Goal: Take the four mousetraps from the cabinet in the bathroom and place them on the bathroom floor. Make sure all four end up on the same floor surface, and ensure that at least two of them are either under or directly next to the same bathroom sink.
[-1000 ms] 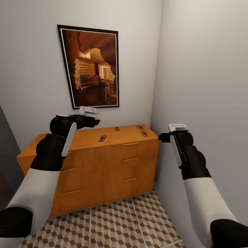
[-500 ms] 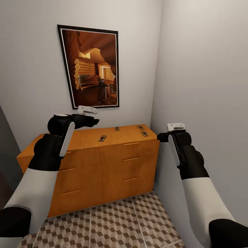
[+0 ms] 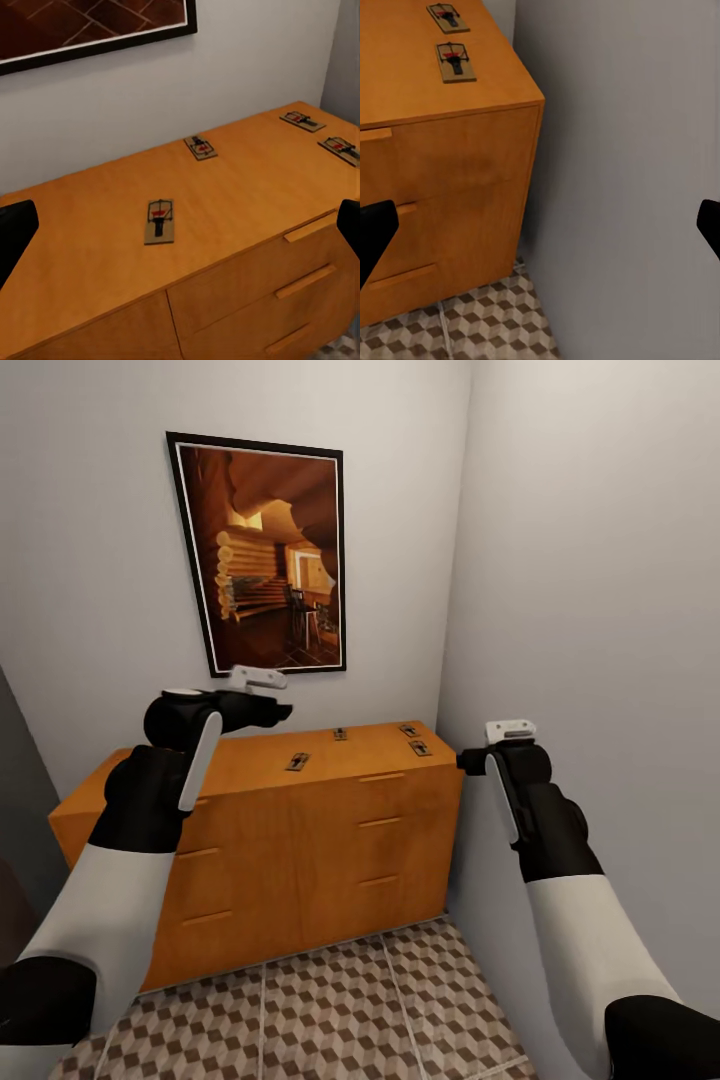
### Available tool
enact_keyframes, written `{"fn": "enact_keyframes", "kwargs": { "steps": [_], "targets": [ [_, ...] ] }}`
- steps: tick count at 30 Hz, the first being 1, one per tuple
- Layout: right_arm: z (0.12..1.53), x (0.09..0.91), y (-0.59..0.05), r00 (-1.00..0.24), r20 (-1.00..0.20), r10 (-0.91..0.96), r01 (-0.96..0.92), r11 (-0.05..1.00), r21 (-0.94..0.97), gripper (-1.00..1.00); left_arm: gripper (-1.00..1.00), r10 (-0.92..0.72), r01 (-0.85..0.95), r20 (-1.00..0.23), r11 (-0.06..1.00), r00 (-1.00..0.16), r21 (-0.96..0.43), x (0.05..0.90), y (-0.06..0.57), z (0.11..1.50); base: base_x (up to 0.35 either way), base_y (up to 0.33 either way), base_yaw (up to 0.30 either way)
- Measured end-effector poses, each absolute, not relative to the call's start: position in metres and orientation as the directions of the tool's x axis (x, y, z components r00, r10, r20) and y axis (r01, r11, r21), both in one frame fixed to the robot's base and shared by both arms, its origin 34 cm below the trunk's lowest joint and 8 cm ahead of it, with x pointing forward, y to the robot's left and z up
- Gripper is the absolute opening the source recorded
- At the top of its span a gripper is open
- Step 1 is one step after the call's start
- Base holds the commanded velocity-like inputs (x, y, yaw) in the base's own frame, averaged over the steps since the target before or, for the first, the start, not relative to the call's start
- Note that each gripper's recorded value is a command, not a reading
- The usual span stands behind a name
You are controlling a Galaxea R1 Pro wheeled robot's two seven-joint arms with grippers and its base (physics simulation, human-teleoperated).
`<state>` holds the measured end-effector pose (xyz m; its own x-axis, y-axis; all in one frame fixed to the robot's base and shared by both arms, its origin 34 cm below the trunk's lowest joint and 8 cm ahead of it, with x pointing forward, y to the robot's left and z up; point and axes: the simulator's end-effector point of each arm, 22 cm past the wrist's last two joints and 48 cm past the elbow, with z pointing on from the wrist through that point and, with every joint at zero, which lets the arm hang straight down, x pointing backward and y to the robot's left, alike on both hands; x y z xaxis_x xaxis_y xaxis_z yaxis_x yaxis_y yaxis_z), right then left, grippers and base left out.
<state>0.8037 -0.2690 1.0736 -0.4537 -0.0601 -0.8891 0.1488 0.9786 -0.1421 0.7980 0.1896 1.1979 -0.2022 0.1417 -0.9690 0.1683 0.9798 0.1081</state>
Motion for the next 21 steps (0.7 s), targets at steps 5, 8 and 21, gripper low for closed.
{"fn": "enact_keyframes", "kwargs": {
  "steps": [5,8,21],
  "targets": [
    [1.0710,0.8037,-0.2697,-0.460,-0.886,-0.062,0.150,0.978,-0.147,1.00,1.00,0.138,0.175,-0.967,0.979,-0.212,0.101,0.7988,0.1852,1.1941,0.122,0.000,0.000],
    [1.0709,0.8037,-0.2699,-0.461,-0.885,-0.063,0.151,0.978,-0.148,1.00,1.00,0.137,0.177,-0.967,0.979,-0.215,0.100,0.7989,0.1839,1.1932,0.241,0.000,0.000],
    [1.0699,0.8036,-0.2698,-0.463,-0.884,-0.063,0.150,0.977,-0.149,1.00,1.00,0.134,0.177,-0.967,0.980,-0.217,0.096,0.7991,0.1838,1.1926,0.303,0.000,0.000]
  ]
}}
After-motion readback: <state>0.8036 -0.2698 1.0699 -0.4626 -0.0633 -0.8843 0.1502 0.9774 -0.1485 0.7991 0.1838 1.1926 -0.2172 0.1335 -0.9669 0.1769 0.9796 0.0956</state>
